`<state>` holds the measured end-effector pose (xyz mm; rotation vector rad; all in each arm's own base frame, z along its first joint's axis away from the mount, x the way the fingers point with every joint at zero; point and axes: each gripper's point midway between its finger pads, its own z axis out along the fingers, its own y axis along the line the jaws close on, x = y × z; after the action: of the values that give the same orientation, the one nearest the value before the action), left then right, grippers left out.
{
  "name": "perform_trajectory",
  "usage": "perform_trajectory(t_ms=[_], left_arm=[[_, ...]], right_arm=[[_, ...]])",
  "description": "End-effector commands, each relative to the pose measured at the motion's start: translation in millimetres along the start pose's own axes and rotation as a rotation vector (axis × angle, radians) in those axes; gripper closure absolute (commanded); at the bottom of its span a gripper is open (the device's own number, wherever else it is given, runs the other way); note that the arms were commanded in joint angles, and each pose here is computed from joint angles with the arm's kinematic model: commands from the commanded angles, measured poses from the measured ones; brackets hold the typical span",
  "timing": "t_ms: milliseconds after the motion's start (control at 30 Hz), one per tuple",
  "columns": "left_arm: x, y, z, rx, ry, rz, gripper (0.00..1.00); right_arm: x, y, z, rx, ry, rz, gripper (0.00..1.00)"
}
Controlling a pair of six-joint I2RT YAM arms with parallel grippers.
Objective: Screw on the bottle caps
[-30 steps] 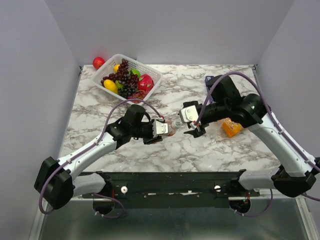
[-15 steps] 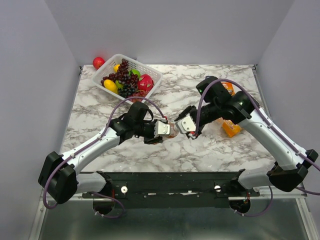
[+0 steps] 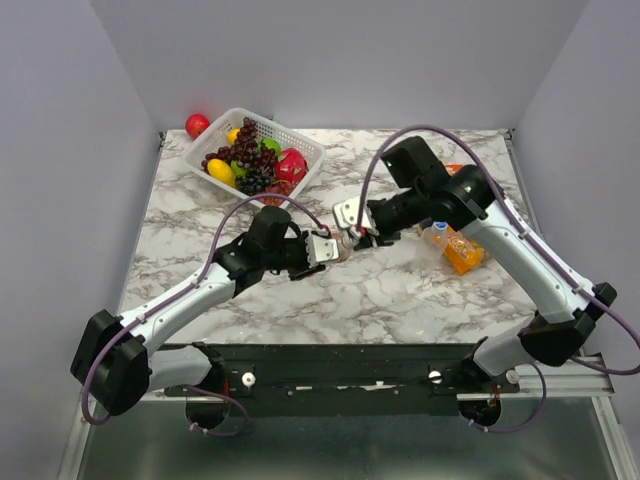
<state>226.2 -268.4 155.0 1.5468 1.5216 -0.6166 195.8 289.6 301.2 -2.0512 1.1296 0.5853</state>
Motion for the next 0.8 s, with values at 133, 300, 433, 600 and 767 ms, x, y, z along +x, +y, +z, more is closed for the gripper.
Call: perform_trajectory(t_ms=[133, 300, 433, 600, 767], left_arm=[[-31, 112, -56, -0.785, -0.047, 0.007, 1.00], [-37, 118, -67, -0.916, 0.026, 0.200, 1.00], [-16, 106, -58, -0.862, 0.121, 0.300, 1.00], [26, 71, -35, -0.645, 0.236, 0.208, 1.00], [38, 21, -20, -0.359, 0.219, 0.135, 1.00]], right_arm=[[1, -59, 23, 0.123, -0.004, 0.726, 0.97], [20, -60, 43, -0.027, -0.081, 1.358, 1.00], [18, -64, 45, -0.093, -0.130, 1.356, 0.98], [6, -113, 3, 0.121, -0.197, 0.979, 0.45], [-9, -102, -47, 0.247, -0.180, 0.554, 0.39]])
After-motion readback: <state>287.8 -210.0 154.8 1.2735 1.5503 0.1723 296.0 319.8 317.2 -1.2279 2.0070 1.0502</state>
